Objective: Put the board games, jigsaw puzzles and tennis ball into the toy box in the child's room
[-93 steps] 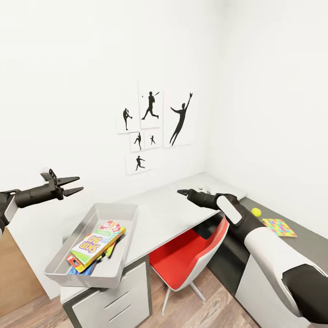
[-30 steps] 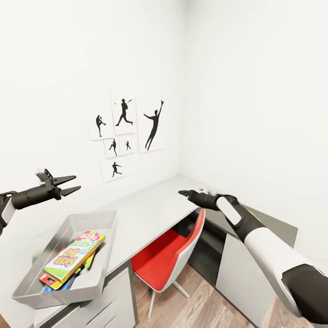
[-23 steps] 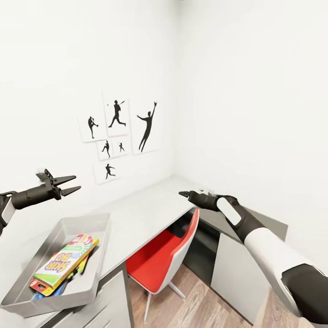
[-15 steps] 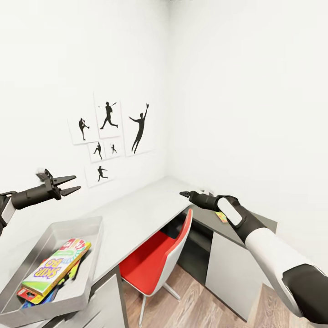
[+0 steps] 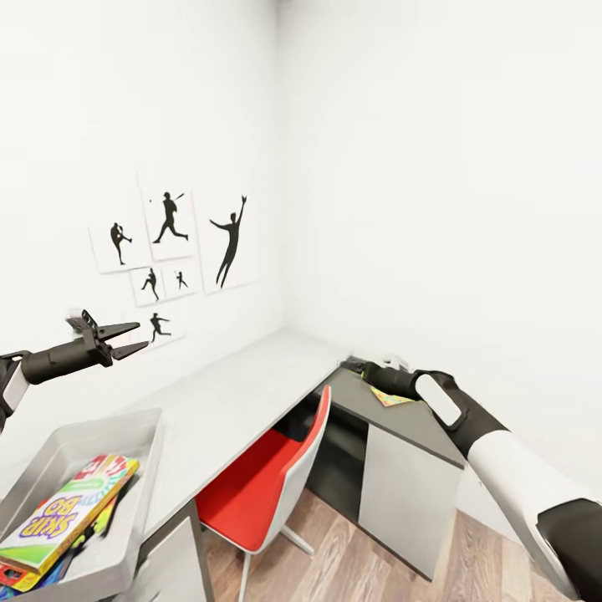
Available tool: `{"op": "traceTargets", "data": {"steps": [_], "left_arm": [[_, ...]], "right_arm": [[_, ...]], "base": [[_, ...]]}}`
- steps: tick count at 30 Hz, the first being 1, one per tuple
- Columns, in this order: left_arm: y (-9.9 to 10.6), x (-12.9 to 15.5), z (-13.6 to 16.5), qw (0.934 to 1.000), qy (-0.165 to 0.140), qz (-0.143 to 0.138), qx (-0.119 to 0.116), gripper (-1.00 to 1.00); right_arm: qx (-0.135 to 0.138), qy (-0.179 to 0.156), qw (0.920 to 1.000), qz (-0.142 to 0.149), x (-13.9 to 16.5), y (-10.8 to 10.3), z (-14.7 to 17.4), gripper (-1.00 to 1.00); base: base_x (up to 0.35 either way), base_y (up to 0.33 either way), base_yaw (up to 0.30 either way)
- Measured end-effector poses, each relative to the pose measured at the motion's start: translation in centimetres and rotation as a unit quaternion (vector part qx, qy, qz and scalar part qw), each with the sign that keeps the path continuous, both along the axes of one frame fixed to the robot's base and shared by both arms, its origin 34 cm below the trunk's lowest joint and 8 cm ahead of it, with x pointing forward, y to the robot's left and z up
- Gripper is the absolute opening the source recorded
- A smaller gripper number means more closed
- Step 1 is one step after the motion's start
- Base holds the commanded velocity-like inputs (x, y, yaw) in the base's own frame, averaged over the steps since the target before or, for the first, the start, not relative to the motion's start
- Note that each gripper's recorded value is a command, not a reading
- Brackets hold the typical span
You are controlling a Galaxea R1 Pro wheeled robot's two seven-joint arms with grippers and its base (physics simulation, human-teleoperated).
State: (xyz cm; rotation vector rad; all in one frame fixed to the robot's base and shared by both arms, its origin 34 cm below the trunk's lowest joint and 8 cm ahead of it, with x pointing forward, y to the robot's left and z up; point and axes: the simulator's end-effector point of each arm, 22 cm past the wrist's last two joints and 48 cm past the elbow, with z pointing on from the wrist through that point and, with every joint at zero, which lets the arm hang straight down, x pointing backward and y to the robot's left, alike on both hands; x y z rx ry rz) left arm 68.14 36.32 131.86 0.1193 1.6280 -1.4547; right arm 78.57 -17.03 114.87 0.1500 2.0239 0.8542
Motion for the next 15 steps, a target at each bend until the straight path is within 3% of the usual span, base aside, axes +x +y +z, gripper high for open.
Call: {"op": "traceTargets", "data": {"steps": [11, 15], "left_arm": [[0.0, -0.5, 0.8, 1.0000, -0.008, 0.000, 0.000, 1.00], [-0.2, -0.6, 1.1, 0.9999, -0.010, -0.001, 0.001, 1.00]], "right_arm": [[-0.014, 0.008, 0.9989, -0.044, -2.5, -8.0, -5.1, 1.00], [-0.007, 0.008, 0.9988, -0.048, -4.0, -9.5, -7.1, 1.00]], "base": [[0.000, 0.000, -0.199], [0.000, 0.000, -0.198]]}}
